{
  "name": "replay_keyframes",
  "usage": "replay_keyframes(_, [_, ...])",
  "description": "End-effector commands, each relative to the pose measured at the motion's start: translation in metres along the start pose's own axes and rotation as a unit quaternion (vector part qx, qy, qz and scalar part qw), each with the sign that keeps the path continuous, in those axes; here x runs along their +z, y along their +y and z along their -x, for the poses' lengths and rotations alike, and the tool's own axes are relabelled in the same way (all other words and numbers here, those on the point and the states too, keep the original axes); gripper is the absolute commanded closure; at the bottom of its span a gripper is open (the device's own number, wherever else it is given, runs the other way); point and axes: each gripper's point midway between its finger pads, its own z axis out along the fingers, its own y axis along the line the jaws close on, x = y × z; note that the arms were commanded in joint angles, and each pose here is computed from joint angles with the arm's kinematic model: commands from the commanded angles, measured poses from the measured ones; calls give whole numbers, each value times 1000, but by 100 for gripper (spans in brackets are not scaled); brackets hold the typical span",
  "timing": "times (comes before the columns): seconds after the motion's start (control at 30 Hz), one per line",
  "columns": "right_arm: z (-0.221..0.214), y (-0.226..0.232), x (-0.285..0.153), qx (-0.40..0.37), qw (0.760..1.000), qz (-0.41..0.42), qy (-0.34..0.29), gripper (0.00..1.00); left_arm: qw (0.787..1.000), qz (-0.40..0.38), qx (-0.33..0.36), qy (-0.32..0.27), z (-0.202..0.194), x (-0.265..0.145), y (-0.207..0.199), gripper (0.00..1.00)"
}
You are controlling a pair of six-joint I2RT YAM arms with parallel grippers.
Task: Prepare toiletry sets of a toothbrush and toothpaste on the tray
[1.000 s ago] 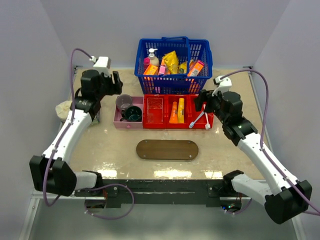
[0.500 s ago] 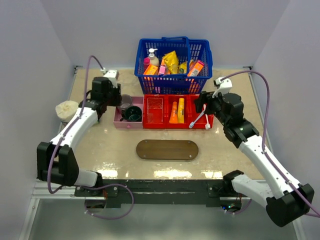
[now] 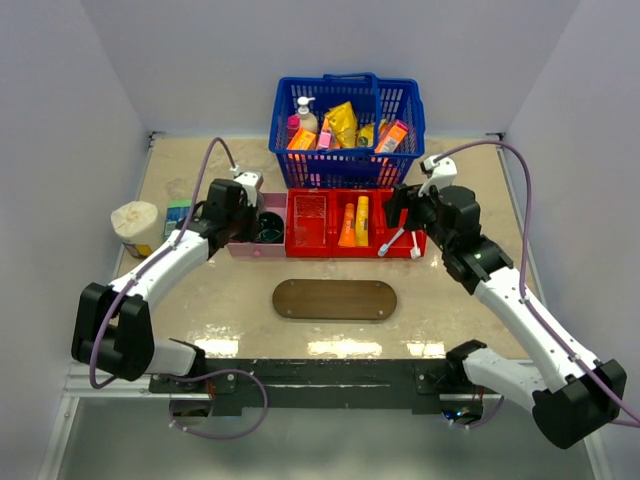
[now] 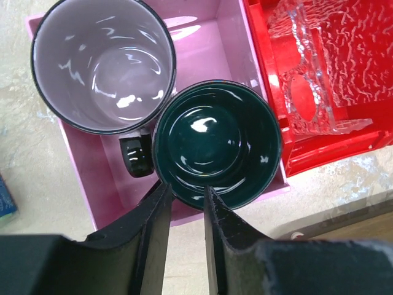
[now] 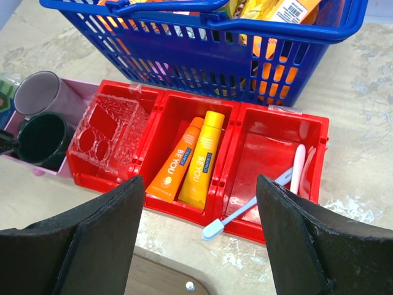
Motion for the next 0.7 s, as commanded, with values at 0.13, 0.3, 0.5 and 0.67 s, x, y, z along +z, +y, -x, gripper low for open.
replay_keyframes(0.13, [20, 10, -3, 7, 999, 14, -31, 24, 998, 50, -16, -30, 17, -3, 15, 67])
replay_keyframes(0.3, [16, 12, 1, 7, 1000, 16, -26, 24, 999, 40, -21, -25, 16, 3, 12, 67])
replay_keyframes(0.5, [13, 13, 1, 7, 1000, 18, -24, 24, 999, 38, -24, -19, 18, 10, 10, 68])
replay_keyframes(0.67, [11, 14, 1, 8, 1000, 20, -23, 24, 999, 39, -27, -13, 16, 13, 11, 69])
